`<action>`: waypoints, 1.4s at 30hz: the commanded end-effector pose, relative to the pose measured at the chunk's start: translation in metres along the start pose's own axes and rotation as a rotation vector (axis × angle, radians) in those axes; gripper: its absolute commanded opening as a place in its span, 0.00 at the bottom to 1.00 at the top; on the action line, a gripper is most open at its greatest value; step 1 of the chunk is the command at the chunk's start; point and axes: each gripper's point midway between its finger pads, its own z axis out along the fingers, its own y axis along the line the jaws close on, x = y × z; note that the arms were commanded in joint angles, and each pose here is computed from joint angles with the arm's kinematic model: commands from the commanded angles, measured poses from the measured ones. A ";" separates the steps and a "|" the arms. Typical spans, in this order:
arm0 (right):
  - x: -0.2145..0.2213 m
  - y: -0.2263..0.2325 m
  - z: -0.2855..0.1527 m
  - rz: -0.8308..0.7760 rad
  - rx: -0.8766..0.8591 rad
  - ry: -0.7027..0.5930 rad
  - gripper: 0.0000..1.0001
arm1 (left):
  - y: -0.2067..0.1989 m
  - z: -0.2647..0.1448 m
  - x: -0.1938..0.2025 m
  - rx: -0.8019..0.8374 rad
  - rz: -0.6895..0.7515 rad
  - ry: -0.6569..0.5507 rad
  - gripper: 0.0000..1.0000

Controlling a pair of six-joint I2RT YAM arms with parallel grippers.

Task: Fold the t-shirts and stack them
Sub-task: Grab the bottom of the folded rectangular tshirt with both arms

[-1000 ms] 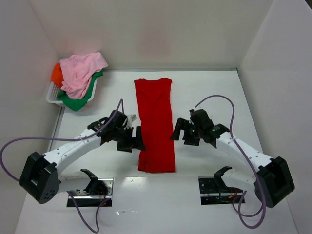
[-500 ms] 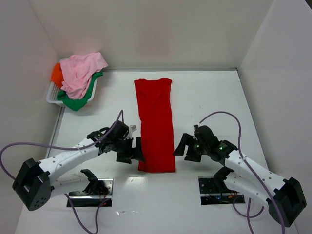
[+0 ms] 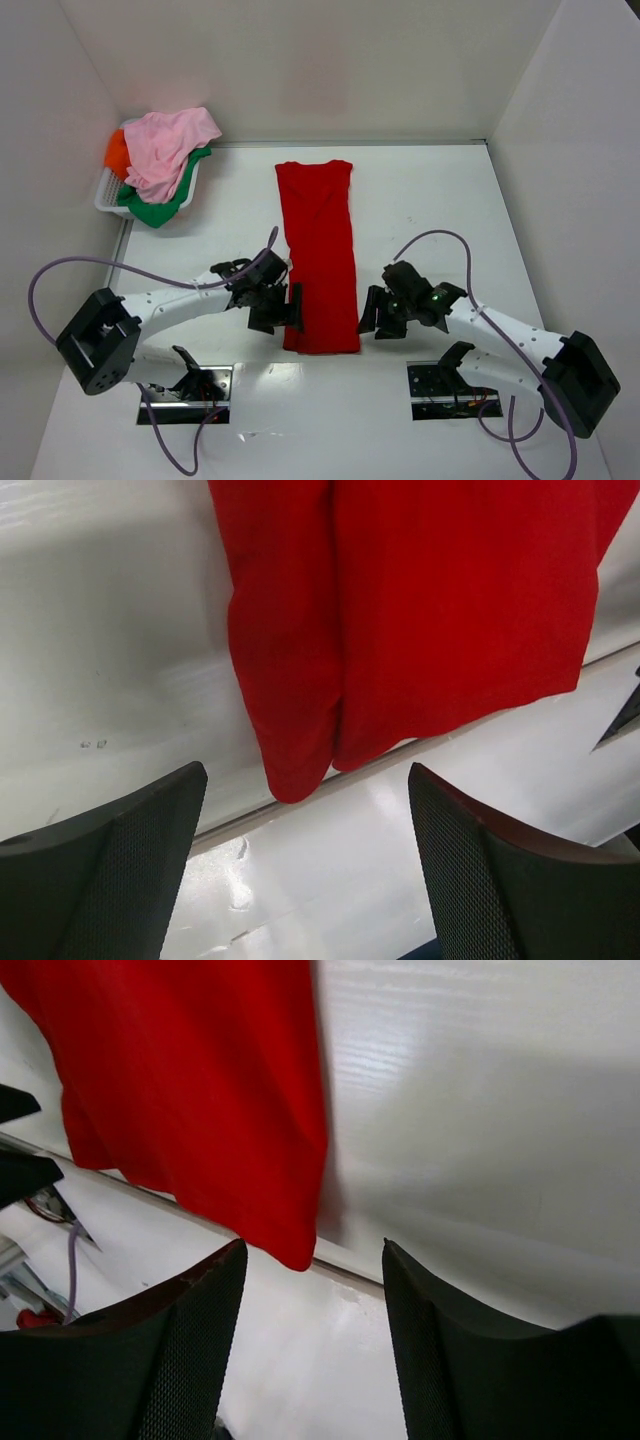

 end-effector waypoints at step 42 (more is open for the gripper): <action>0.023 0.025 0.036 0.022 0.084 0.107 0.22 | -0.020 0.026 0.009 -0.062 -0.064 -0.072 0.59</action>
